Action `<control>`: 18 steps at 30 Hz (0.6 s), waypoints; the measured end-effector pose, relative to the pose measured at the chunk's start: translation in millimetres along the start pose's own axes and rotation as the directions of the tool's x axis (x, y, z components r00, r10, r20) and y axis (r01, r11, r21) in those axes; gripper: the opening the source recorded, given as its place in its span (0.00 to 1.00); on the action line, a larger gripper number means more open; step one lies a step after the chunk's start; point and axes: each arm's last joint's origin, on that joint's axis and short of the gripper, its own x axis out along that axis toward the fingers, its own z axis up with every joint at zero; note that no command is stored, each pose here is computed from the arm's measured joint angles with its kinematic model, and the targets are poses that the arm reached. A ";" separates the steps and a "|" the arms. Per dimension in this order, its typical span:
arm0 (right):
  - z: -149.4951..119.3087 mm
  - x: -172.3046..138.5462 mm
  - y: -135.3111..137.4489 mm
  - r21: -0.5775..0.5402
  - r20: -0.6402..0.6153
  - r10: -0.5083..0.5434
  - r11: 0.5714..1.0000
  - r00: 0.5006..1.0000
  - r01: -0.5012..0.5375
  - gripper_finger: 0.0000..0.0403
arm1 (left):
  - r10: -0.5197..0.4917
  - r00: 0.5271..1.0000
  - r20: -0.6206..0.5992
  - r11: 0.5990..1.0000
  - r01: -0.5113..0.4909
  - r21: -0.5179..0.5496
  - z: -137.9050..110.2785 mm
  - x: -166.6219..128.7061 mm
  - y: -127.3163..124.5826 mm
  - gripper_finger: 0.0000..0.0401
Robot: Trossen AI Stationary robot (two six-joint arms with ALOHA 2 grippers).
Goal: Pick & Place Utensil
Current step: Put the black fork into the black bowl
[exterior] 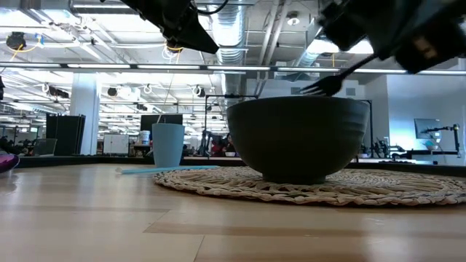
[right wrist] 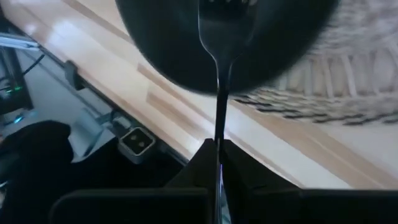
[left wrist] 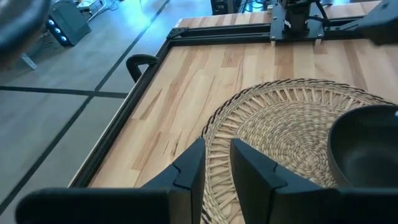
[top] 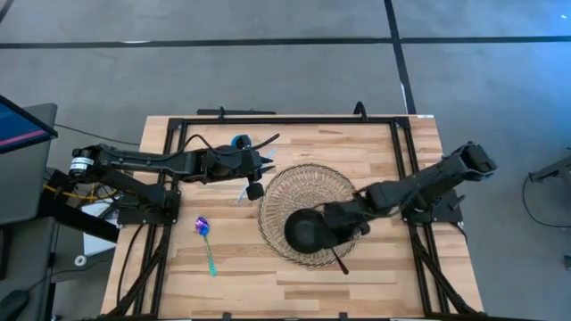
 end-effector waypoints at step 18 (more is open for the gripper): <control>68.6 39.5 -4.7 -0.046 -0.203 0.064 0.996 0.977 -0.075 0.02 | -0.003 1.000 -0.021 1.000 0.003 0.008 -2.2 0.0 -0.3 0.19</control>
